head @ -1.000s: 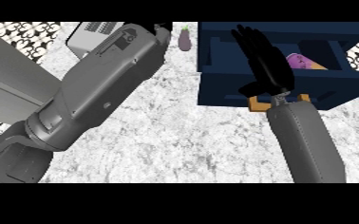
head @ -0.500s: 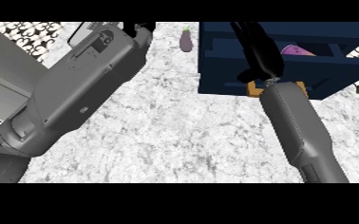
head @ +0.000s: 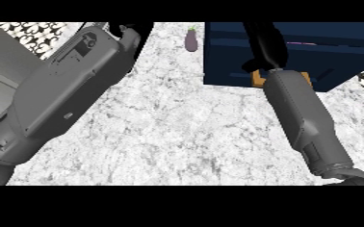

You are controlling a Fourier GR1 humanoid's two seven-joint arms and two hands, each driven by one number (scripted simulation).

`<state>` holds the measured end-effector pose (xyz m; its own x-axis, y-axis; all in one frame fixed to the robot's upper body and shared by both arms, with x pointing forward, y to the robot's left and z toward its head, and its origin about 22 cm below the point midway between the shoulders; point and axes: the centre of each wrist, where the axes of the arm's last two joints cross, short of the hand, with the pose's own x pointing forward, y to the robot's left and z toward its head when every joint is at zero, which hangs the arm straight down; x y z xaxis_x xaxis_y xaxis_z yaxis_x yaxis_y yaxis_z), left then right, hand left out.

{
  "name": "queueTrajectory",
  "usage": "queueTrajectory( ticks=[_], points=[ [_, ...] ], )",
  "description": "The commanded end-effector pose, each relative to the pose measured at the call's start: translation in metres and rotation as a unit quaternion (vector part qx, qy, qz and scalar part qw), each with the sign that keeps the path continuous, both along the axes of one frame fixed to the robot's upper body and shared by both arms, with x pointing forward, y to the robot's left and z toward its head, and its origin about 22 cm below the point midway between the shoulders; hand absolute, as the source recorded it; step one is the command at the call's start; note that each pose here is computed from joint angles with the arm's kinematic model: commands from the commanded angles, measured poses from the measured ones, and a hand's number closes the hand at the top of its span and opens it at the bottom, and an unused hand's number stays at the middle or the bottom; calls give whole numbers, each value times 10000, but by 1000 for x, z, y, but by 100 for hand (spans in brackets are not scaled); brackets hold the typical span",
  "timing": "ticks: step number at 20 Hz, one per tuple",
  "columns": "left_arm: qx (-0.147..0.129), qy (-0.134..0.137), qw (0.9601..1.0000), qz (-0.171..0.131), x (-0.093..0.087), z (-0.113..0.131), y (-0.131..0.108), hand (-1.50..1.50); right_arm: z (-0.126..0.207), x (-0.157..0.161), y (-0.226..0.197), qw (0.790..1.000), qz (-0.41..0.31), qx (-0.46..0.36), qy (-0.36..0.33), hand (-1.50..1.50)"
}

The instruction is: Pick up the can, place it into the drawer and close the drawer

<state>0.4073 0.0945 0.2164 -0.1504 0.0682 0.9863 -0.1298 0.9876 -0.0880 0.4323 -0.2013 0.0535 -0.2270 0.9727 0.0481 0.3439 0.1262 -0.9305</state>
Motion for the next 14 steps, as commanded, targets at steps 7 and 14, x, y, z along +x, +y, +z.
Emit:
queueTrajectory(
  ticks=[7, 14],
  points=[
    [-52, -115, 9999, -108, -13, 15, 8, -150, 13, 18, -6, 9986, -386, 134, -341, -150],
    [45, -81, 9998, -184, -20, 13, 13, -150, 57, 35, -10, 9971, -574, 90, -487, -150]
  ],
)
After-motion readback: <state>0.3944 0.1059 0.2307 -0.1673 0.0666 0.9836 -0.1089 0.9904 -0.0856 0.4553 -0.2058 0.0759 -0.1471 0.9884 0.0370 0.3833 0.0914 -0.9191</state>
